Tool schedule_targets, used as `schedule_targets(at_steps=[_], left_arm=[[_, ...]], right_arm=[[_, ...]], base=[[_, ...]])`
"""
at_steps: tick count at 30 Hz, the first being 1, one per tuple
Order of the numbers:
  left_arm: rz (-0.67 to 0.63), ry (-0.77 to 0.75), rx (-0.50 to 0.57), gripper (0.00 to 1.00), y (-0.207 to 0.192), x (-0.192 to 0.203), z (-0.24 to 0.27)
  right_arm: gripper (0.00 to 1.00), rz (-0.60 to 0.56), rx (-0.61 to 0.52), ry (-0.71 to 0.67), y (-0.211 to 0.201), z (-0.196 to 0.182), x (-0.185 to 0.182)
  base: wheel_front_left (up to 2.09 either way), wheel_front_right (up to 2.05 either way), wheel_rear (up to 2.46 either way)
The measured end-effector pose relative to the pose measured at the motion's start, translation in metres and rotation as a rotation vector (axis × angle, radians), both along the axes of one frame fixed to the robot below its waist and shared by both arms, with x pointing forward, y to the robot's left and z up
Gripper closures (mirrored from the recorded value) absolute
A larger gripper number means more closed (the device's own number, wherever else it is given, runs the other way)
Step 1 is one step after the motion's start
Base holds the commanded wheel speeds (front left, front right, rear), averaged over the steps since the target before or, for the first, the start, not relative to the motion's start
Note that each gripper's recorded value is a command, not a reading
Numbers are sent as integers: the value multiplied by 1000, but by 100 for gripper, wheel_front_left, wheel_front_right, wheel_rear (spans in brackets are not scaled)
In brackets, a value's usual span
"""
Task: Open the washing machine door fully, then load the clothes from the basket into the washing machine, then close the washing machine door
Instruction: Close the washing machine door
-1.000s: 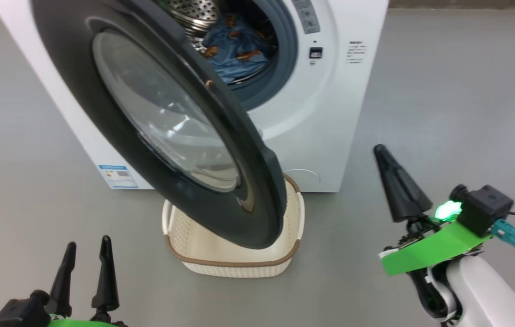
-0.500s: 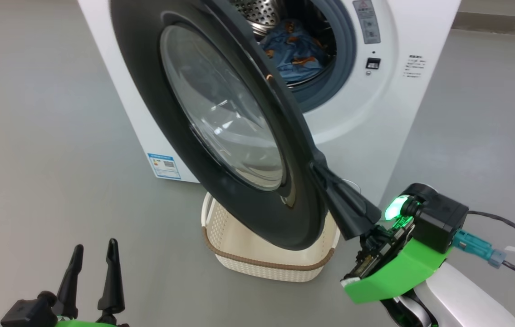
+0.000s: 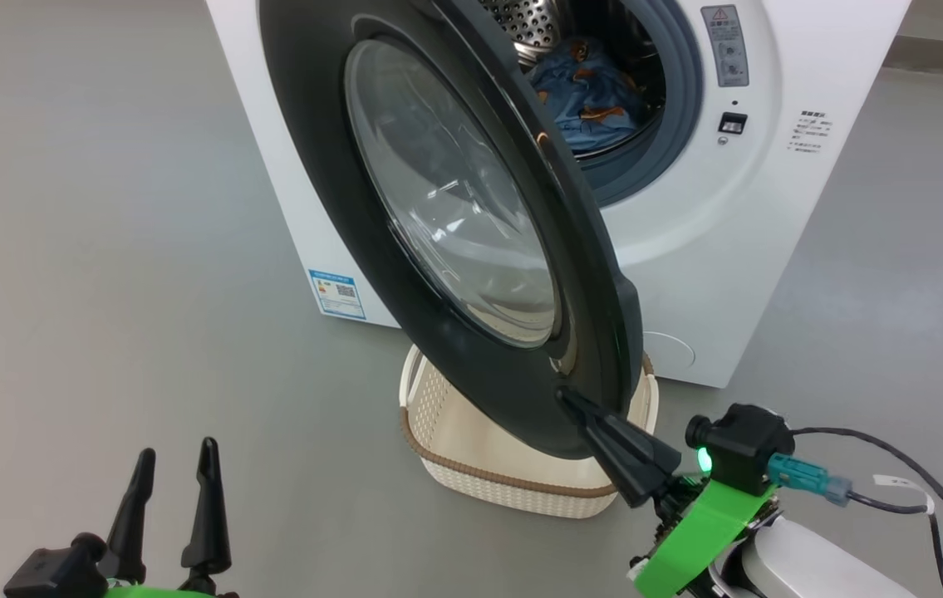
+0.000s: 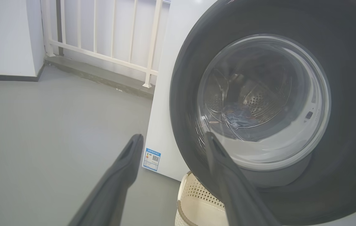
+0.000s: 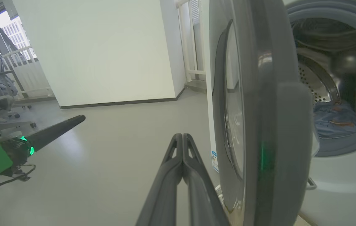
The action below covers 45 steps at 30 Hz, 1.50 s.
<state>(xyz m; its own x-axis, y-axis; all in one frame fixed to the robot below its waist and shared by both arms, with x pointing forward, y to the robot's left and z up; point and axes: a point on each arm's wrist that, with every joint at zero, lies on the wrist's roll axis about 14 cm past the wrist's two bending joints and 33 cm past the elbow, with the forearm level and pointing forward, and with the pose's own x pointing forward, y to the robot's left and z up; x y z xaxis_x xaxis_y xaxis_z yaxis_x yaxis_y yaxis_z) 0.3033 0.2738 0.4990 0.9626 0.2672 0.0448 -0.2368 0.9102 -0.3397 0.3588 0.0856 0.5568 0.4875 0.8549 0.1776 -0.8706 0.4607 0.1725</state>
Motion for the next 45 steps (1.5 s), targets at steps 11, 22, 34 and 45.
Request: schedule_targets(at_steps=[11, 22, 34, 45], left_arm=[[33, 30, -10, 0, 7, -6, -9], [68, 57, -28, 0, 12, -13, -18], [64, 78, -23, 0, 13, -2, -22], [37, 106, -15, 0, 7, 26, -29]], right_arm=[[100, 26, -106, 59, 9, -35, 20], [100, 22, -149, 93, 10, -55, 40], [100, -100, -149, 118, -21, -66, 88], [100, -240, -123, 107, -54, -66, 158]], base=[[0, 0, 0], [0, 0, 0], [0, 0, 0], [0, 0, 0]])
